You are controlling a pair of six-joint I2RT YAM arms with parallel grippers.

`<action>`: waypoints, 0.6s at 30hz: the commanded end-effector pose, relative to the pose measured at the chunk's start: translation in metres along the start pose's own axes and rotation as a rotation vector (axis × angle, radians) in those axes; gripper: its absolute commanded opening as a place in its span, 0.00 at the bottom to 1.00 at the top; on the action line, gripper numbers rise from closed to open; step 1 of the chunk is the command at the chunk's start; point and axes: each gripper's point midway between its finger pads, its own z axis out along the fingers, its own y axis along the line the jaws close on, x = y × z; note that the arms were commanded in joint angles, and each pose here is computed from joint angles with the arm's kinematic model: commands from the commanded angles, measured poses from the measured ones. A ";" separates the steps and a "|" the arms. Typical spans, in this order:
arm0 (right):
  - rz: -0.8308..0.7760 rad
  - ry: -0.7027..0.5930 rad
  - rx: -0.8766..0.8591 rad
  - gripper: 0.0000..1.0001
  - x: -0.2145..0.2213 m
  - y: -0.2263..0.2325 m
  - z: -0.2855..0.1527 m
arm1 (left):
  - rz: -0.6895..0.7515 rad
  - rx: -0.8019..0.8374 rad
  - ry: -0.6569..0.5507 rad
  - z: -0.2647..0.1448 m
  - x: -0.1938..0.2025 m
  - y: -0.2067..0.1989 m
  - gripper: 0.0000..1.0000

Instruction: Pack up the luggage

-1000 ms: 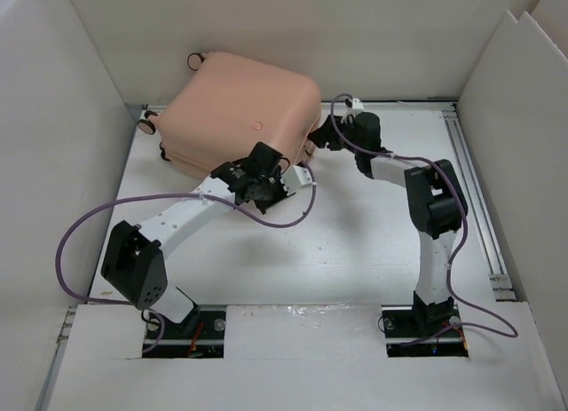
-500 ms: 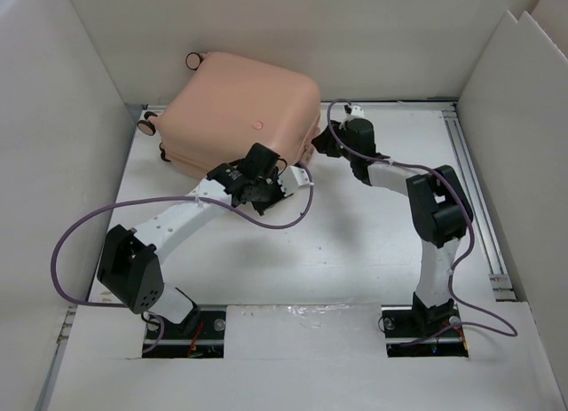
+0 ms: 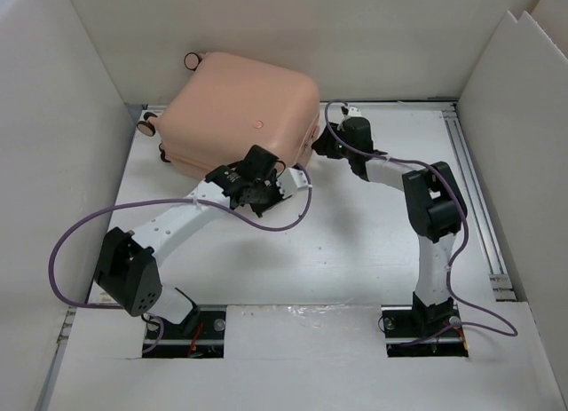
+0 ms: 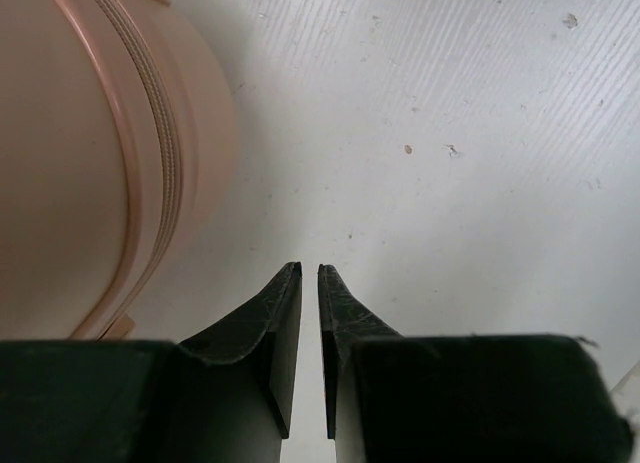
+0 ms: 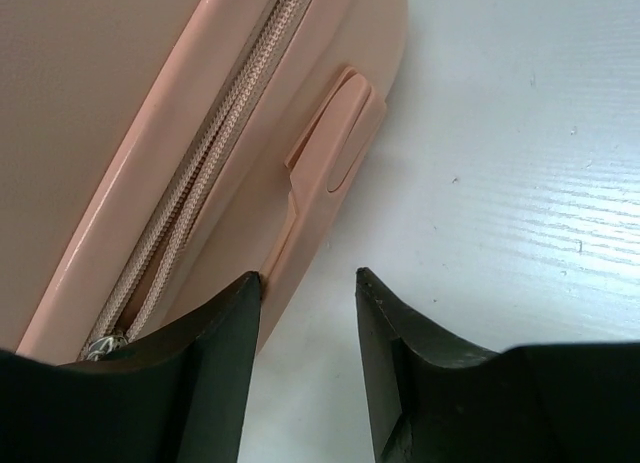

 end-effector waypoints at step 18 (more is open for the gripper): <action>-0.008 -0.040 -0.073 0.50 -0.014 0.032 0.003 | 0.014 -0.028 -0.009 -0.009 0.006 -0.002 0.10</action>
